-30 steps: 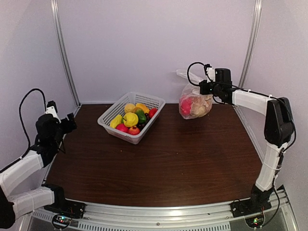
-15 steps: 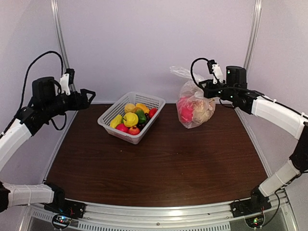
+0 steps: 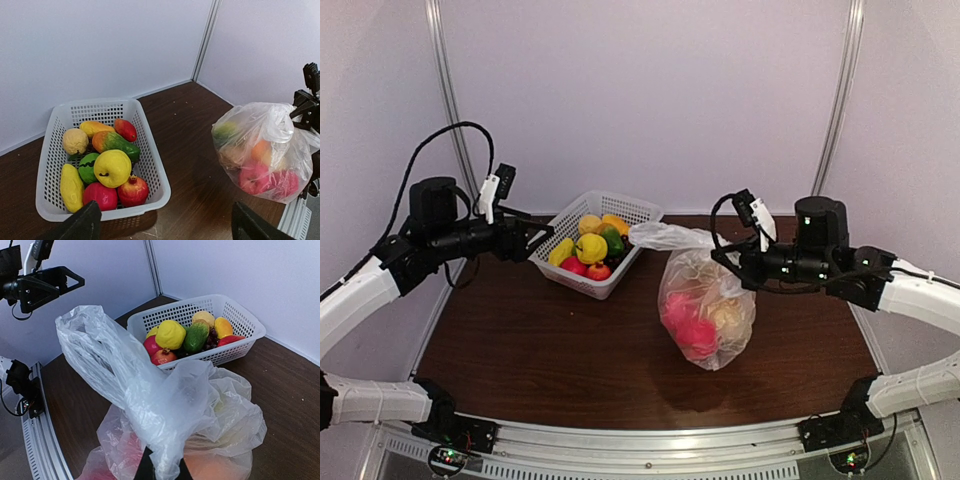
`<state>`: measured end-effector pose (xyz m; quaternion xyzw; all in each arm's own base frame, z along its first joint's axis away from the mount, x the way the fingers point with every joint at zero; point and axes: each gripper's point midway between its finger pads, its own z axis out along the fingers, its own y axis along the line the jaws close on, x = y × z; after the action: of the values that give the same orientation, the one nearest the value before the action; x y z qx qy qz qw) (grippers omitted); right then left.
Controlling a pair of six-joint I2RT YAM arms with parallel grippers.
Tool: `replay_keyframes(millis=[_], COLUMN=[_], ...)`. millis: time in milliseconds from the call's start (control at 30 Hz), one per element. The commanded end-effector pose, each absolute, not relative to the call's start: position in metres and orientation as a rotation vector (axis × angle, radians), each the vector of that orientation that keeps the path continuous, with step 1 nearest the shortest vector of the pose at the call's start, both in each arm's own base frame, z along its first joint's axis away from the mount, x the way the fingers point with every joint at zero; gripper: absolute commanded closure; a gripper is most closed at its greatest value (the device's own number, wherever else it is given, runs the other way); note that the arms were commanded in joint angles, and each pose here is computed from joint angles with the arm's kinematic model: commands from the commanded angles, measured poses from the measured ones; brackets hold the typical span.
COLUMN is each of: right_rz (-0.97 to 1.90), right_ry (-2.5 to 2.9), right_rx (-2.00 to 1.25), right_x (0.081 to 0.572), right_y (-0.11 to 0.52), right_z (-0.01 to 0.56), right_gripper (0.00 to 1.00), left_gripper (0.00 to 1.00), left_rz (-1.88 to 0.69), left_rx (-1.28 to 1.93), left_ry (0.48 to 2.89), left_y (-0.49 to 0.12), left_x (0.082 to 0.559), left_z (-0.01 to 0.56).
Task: Untie the knot of the plastic bag and take out the fruit
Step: Pick up the takeout bag from the center of the board.
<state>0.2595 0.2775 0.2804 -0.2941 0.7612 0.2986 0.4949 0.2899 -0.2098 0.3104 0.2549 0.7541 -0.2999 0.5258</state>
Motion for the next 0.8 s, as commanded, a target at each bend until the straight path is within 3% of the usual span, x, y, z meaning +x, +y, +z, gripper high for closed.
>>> replay_keyframes(millis=[0,300,767], right_rz=[0.875,0.851,0.411], right_ry=[1.803,1.854,1.941], right_rx=[-0.686,-0.628,-0.510], right_x=[0.233,0.211,0.217], right_y=[0.294,0.337,0.376], right_z=[0.277,0.245,0.205], right_gripper=[1.00,1.00,1.00], left_gripper=[0.09,0.10,0.13], left_rz=[-0.801,-0.780,-0.789], left_rx=[0.654,0.627,0.636], left_ry=[1.708,1.767,1.831], left_y=[-0.225,-0.223,-0.230], left_x=[0.285,0.290,0.290], left_z=[0.326,0.313,0.301])
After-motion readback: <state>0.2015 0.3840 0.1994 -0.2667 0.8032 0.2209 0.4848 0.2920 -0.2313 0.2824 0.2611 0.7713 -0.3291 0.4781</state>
